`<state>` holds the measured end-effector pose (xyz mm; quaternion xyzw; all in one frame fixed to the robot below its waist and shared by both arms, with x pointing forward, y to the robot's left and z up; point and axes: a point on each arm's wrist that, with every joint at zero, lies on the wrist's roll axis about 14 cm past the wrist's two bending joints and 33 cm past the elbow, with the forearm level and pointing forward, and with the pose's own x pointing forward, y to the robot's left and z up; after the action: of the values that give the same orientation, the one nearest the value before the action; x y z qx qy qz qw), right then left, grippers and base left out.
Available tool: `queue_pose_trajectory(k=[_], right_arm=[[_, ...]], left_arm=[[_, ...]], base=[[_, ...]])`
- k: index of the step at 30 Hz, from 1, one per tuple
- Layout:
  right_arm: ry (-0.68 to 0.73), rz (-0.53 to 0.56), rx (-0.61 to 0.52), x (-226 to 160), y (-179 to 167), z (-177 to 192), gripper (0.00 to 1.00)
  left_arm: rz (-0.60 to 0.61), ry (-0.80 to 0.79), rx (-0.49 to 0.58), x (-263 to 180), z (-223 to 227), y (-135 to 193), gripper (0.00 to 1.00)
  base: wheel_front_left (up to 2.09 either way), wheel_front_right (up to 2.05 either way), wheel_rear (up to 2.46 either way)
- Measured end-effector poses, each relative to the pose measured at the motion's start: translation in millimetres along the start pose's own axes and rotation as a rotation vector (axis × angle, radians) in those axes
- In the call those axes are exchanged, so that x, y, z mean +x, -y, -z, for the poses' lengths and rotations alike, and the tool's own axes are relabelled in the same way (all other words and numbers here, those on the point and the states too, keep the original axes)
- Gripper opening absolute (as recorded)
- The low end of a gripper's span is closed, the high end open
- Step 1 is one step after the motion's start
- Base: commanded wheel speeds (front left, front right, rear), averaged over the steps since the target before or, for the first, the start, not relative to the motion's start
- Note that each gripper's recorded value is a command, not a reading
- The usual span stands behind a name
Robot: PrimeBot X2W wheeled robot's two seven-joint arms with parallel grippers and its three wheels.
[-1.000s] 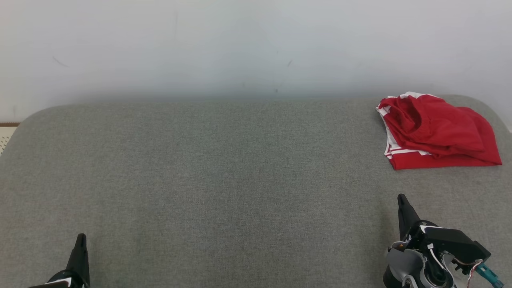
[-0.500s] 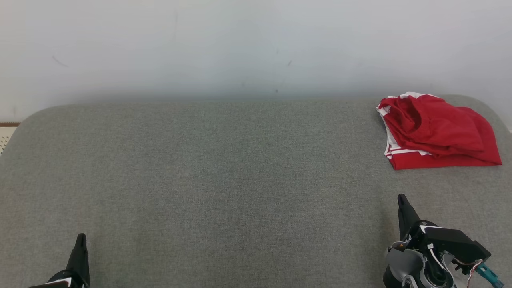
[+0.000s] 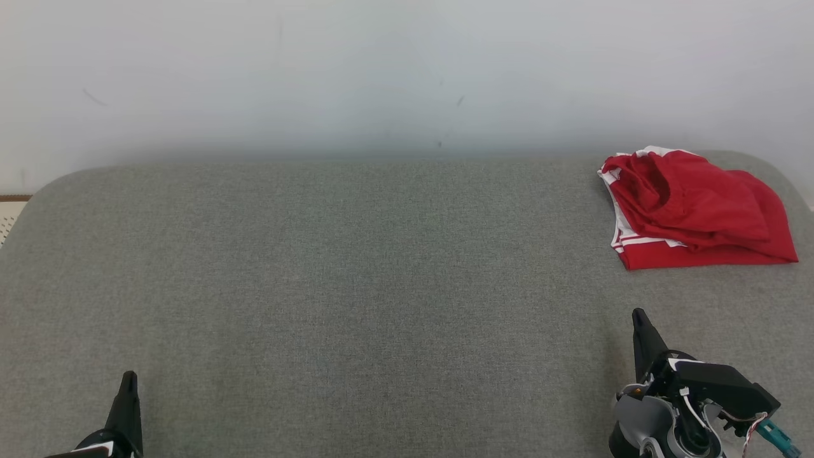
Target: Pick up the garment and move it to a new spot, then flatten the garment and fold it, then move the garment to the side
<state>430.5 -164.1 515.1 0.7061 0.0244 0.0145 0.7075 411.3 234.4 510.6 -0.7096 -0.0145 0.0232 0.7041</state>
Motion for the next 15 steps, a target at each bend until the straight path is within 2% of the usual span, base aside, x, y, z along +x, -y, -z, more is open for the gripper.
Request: queue_pose_trajectory(k=[15], right_arm=[[0.000, 0.000, 0.000, 0.0, 0.1, 0.1, 0.00]], left_arm=[[0.000, 0.000, 0.000, 0.0, 0.0, 0.0, 0.00]], base=[[0.00, 0.00, 0.00]])
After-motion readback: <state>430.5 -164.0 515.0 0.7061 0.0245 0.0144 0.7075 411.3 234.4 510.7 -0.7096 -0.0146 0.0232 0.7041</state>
